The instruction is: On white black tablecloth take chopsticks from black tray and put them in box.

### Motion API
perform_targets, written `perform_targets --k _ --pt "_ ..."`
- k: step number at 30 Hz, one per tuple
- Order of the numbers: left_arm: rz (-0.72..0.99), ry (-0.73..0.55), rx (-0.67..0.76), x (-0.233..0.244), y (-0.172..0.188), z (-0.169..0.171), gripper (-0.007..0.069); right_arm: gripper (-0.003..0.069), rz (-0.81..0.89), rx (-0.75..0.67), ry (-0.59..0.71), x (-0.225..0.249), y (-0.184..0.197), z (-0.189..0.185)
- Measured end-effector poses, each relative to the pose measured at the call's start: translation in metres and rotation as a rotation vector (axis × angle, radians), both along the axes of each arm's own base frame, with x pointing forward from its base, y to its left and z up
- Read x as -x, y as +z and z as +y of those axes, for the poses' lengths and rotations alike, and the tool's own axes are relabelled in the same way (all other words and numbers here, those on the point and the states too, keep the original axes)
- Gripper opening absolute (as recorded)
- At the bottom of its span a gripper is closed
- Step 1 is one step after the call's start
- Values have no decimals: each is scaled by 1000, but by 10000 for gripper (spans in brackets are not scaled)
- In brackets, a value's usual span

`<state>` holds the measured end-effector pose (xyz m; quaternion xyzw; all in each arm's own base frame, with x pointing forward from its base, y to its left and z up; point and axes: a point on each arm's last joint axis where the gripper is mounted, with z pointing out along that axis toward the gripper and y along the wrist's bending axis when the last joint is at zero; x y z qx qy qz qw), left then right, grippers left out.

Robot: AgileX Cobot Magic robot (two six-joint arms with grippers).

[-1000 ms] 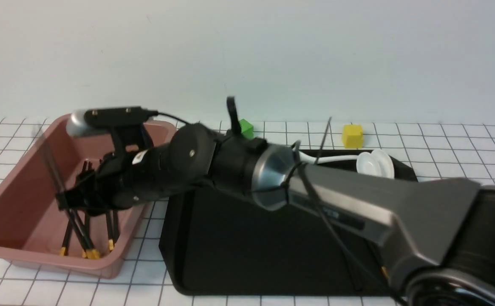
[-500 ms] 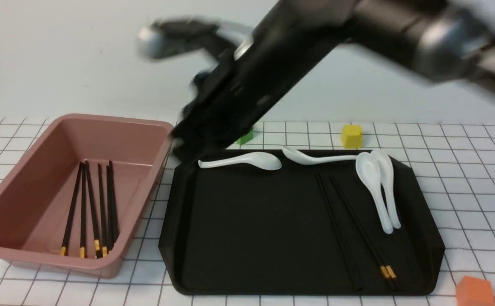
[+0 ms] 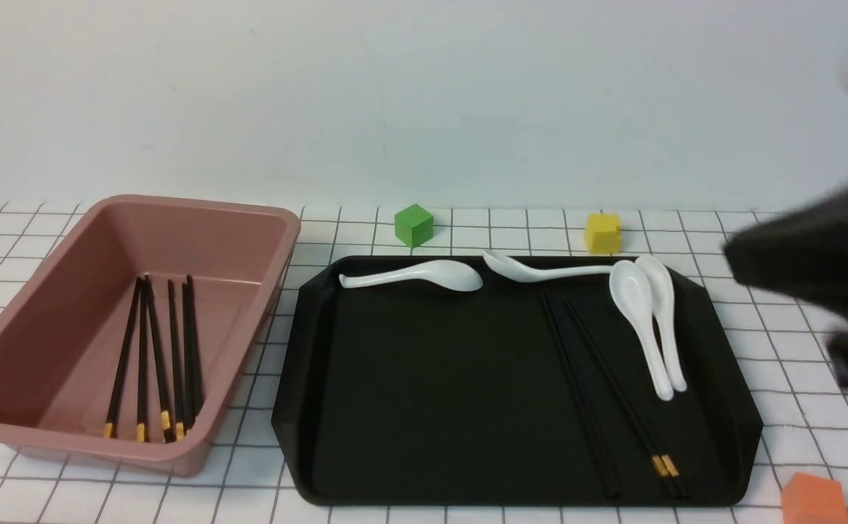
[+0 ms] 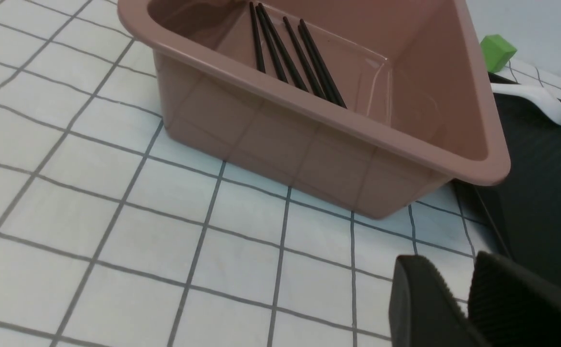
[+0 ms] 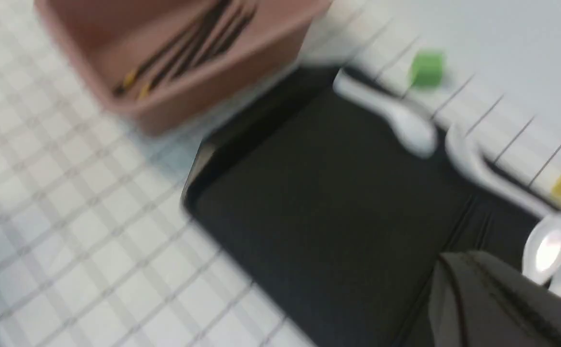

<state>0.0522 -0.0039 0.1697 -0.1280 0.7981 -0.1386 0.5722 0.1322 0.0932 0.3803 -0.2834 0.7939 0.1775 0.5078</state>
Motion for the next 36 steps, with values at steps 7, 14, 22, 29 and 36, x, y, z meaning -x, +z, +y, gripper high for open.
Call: perform_targets --k 7,14,22,29,36 --pt "0 0 0 0 0 0 183 -2 -133 -111 -75 32 -76 -26" --pt "0 0 0 0 0 0 183 4 -156 -125 -87 32 -82 -27" --pt "0 0 0 0 0 0 185 9 -160 -128 -88 32 -81 -27" --pt "0 0 0 0 0 0 187 15 -161 -133 -89 32 -81 -27" --pt "0 0 0 0 0 0 196 19 -157 -136 -91 32 -82 -27"
